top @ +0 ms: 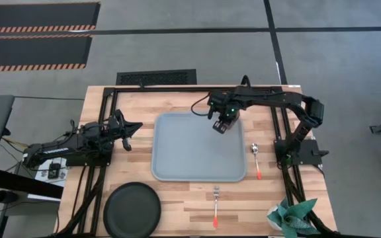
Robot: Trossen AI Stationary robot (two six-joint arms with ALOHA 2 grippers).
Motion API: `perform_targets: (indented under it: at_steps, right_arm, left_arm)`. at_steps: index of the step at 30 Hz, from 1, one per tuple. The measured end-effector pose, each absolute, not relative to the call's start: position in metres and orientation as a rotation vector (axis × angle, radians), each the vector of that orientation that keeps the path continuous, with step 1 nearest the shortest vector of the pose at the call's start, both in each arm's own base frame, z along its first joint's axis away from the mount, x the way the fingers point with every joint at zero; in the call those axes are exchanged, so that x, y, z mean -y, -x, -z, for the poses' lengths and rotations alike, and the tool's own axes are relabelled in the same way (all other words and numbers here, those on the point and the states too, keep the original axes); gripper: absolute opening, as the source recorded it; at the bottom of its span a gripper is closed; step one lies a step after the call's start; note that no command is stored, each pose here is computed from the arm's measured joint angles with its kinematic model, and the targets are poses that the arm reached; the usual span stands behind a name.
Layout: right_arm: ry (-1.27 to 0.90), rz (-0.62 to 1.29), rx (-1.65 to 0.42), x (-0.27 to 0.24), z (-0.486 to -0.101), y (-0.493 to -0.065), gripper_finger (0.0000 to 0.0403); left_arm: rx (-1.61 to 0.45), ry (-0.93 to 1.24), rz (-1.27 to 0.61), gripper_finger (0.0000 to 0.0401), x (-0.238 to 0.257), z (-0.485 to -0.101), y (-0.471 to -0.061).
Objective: Pick and place plate/cup/fork/spoon on tray
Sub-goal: Put the brown cup on the gray serving tray
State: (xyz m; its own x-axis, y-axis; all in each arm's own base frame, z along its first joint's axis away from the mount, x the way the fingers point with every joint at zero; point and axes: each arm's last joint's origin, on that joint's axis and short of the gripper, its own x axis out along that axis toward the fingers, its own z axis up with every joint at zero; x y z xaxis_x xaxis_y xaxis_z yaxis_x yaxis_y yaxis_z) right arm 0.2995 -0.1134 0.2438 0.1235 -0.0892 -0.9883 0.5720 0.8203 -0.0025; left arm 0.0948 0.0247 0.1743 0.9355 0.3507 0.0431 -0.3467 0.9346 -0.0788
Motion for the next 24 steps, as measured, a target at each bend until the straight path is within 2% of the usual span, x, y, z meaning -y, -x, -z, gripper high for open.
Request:
perform_targets:
  at_steps: [17,24]
  right_arm:
    - [-0.452,0.510,-1.378,0.1149,-0.2403,-0.3005,0.0038]
    - [-0.453,0.513,-1.377,0.1150,-0.2403,-0.3005,0.0062]
  left_arm:
    - [0.058,0.078,-0.356,0.0000,-0.0247,-0.1743,-0.0949]
    - [0.058,0.078,-0.356,0.0000,-0.0247,-0.1743,-0.0949]
